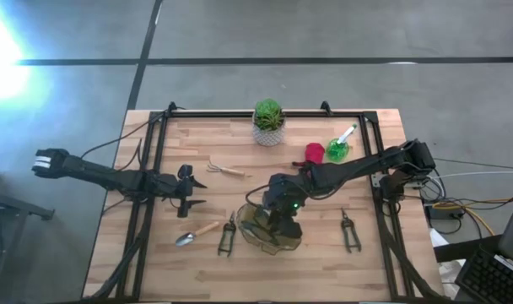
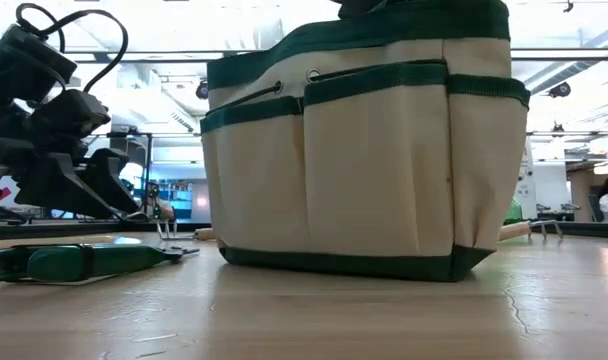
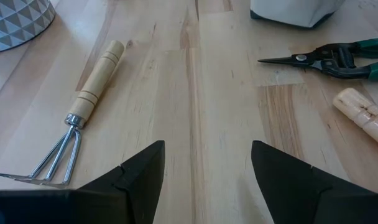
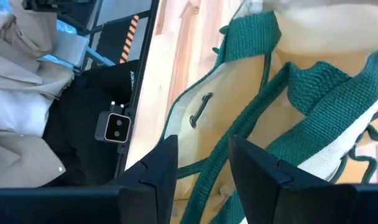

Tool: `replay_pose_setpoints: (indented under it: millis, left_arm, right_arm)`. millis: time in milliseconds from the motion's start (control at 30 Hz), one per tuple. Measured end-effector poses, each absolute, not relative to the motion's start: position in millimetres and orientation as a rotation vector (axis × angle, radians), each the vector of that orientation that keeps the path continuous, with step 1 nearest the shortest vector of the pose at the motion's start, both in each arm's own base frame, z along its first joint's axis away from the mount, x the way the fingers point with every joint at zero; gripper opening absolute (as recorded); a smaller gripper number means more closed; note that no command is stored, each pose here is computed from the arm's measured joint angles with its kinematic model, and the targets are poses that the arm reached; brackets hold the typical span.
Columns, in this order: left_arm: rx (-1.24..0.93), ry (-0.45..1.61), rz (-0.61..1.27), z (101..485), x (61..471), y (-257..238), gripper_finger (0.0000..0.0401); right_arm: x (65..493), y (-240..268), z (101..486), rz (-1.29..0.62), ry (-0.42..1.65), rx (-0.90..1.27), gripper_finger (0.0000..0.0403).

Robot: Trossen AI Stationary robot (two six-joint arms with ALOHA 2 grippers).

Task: Pick & Place Garden tools in Gardening bag
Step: Put the white gardening bag on the table upright

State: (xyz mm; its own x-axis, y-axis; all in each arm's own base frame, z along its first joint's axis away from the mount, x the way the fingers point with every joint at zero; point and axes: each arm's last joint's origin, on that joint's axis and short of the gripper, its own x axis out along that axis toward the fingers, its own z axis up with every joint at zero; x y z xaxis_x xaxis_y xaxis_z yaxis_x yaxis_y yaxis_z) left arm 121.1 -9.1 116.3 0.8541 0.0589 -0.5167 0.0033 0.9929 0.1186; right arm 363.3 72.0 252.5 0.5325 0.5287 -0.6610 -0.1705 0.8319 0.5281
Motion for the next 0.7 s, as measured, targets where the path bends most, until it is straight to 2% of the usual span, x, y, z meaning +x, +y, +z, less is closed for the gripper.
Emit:
replay_pose_setpoints:
  millis: [200,400,700]
  left_arm:
    - [0.117,0.546,0.029,116.3,121.1,-9.0,0.0241]
    - [0.116,0.547,0.030,116.3,121.1,-9.0,0.0241]
    - [0.117,0.546,0.030,116.3,121.1,-9.0,0.0241]
  right_arm:
    - [362.6,77.2,272.0,0.520,0.895,0.210,0.0128]
    - [350.6,100.2,300.4,0.374,0.968,-0.057,0.0111]
    - [320.7,162.2,306.4,0.333,1.012,-0.045,0.0077]
